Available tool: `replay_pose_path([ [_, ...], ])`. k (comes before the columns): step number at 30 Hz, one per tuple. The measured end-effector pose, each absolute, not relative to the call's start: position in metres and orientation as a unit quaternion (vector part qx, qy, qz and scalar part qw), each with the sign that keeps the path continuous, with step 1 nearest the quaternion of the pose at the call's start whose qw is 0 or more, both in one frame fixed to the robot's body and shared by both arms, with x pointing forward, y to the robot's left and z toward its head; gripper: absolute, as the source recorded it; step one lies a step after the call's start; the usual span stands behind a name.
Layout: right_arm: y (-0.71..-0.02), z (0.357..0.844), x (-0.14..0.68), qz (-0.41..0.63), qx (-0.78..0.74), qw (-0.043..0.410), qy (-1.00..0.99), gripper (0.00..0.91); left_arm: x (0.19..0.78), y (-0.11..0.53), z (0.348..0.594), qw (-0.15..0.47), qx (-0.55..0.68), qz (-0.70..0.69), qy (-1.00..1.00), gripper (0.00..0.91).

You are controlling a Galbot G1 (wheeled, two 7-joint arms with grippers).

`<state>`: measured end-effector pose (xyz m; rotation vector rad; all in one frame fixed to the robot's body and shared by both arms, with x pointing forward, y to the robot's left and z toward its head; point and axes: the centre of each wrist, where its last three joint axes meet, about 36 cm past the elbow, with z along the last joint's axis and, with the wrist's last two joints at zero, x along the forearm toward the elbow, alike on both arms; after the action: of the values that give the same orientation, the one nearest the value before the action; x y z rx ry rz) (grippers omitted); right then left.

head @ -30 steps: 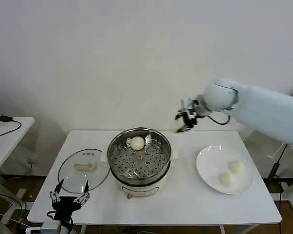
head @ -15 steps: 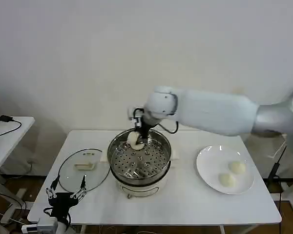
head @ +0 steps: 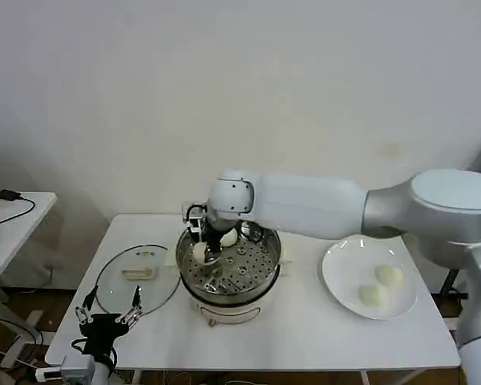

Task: Take steamed baozi put them in steamer then cover it.

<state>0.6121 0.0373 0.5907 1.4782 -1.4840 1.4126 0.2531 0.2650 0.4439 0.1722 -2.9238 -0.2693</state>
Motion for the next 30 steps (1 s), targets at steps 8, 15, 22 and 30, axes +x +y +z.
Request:
replay_pose_path([
  [8, 0.043, 0.579, 0.614, 0.535, 0.556, 0.307, -0.557, 0.584, 0.253, 0.264, 0.443, 0.100, 0.057, -0.090, -0.989, 0.907],
  [15, 0.045, 0.578, 0.613, 0.540, 0.557, 0.303, -0.553, 0.907, 0.253, 0.262, 0.443, 0.100, 0.057, -0.088, -0.989, 0.907],
  [22, 0.038, 0.597, 0.613, 0.543, 0.551, 0.293, -0.562, 0.907, 0.253, 0.261, 0.442, 0.101, 0.056, -0.086, -0.990, 0.907],
  [30, -0.003, 0.637, 0.608, 0.563, 0.536, 0.274, -0.566, 0.907, 0.254, 0.261, 0.444, 0.103, 0.049, -0.087, -0.990, 0.907],
])
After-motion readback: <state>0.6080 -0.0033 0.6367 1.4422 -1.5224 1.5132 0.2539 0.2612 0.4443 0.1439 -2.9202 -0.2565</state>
